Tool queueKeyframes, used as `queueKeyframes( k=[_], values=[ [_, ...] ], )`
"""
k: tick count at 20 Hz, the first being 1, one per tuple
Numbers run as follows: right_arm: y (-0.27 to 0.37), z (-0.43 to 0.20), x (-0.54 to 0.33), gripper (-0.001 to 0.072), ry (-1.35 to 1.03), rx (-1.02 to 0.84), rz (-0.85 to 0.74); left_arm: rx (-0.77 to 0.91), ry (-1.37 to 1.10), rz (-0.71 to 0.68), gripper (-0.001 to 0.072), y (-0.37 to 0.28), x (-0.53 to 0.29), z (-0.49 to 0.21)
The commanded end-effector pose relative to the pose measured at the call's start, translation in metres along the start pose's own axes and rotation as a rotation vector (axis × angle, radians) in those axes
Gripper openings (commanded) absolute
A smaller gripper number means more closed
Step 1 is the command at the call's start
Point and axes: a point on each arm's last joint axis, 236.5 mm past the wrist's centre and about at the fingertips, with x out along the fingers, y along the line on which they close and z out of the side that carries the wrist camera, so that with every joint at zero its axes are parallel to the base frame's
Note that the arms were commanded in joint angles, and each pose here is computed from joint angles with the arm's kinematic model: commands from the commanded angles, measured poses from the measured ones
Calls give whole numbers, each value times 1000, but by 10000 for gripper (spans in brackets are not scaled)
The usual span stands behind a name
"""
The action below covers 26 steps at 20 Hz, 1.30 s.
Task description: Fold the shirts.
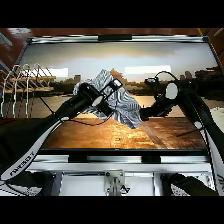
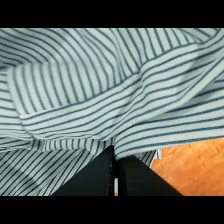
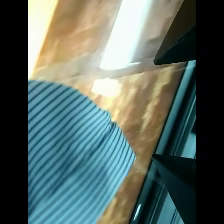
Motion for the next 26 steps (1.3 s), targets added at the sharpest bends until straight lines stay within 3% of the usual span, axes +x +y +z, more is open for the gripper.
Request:
queueKeyframes(
  k=[1,5,7,9,15,16,18,19,23,26],
  values=[
    [37,13,-15,666,-188,-16,58,-90,-58,-141,57,-3,-24,21],
    [75,9,12,666,-249,-92,72,-156,-108,-183,57,9,-38,36],
    [74,4,29,666,-208,-166,0,-162,-94,-182,57,12,-38,32],
    [46,14,39,666,-220,-123,-131,-163,-70,-185,57,14,-37,26],
    [40,22,85,661,-186,20,-147,-147,-75,-181,57,16,-36,27],
    [27,24,90,561,-188,55,-194,-133,-78,-180,58,16,-36,27],
    [1,29,86,178,-215,94,-304,-104,-79,-166,57,20,-36,26],
    [-9,34,76,69,-238,80,-354,-93,-75,-138,57,27,-36,24],
    [-44,100,-50,71,-504,-114,-631,-57,-165,8,57,68,-73,49],
    [-18,159,-233,70,-960,-259,-719,9,-533,89,57,76,-206,127]
  ],
)
